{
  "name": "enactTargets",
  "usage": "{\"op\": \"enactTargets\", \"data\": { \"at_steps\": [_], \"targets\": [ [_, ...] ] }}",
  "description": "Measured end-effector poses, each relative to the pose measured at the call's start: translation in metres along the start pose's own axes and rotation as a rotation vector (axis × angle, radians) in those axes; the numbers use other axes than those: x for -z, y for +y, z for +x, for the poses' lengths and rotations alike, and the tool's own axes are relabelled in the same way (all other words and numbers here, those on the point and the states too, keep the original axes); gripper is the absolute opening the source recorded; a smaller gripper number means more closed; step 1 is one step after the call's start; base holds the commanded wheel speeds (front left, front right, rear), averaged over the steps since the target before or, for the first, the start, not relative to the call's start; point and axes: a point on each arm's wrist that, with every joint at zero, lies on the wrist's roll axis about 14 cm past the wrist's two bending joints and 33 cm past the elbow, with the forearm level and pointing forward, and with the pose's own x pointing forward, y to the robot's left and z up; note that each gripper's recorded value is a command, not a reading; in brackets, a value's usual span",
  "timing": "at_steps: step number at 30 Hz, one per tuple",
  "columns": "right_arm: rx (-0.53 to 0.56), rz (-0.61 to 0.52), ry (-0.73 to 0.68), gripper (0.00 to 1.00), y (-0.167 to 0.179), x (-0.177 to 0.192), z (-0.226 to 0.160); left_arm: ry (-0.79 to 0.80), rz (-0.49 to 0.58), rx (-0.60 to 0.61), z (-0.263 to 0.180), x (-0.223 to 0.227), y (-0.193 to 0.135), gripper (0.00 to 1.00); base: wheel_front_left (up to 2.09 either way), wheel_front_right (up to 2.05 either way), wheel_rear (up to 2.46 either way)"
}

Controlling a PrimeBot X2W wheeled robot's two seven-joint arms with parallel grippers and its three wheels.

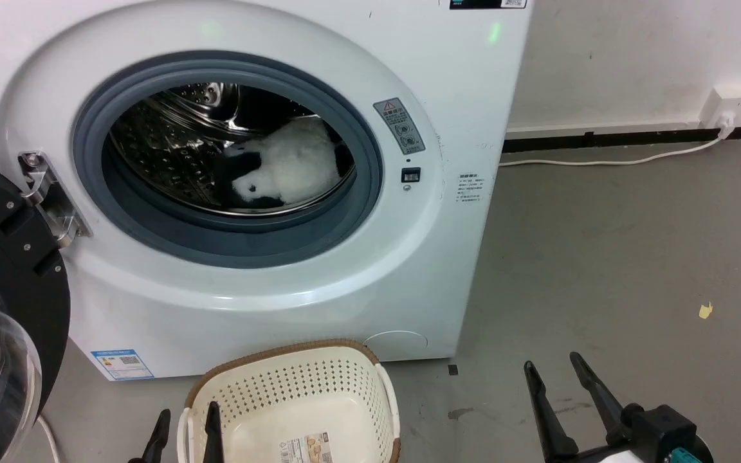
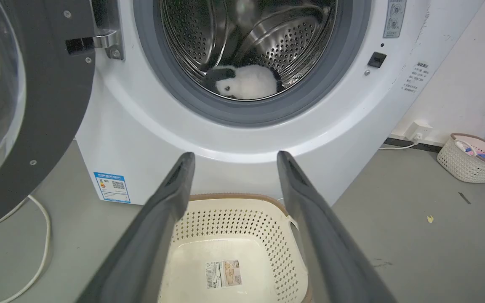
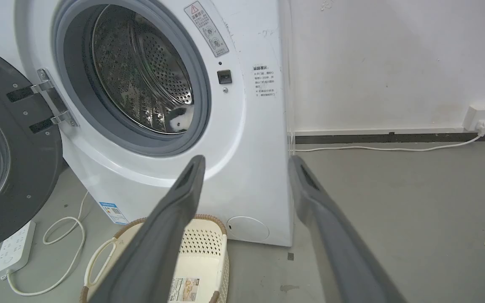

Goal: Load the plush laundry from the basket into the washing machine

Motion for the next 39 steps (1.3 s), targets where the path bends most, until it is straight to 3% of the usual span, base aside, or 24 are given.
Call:
{"op": "enactTargets", "data": {
  "at_steps": [3, 4, 39],
  "targets": [
    [-0.001, 0.001, 0.006, 1.00, 0.0004, 0.0017, 0.0004, -0.005, 0.002, -0.002, 0.0005, -0.0015, 0.0006, 1.00, 0.00, 0.00, 0.00],
    [-0.001, 0.001, 0.006, 0.00, 0.0003, 0.0019, 0.0006, -0.008, 0.002, 0.000, 0.0010, -0.0025, 0.0002, 0.00, 0.00, 0.00, 0.00],
    [-0.013, -0.048, 0.042, 0.00, -0.0002, 0.0011, 0.0088, 0.009, 0.056, -0.010, 0.0041, -0.0083, 0.0027, 0.00, 0.00, 0.00, 0.00]
  ]
}}
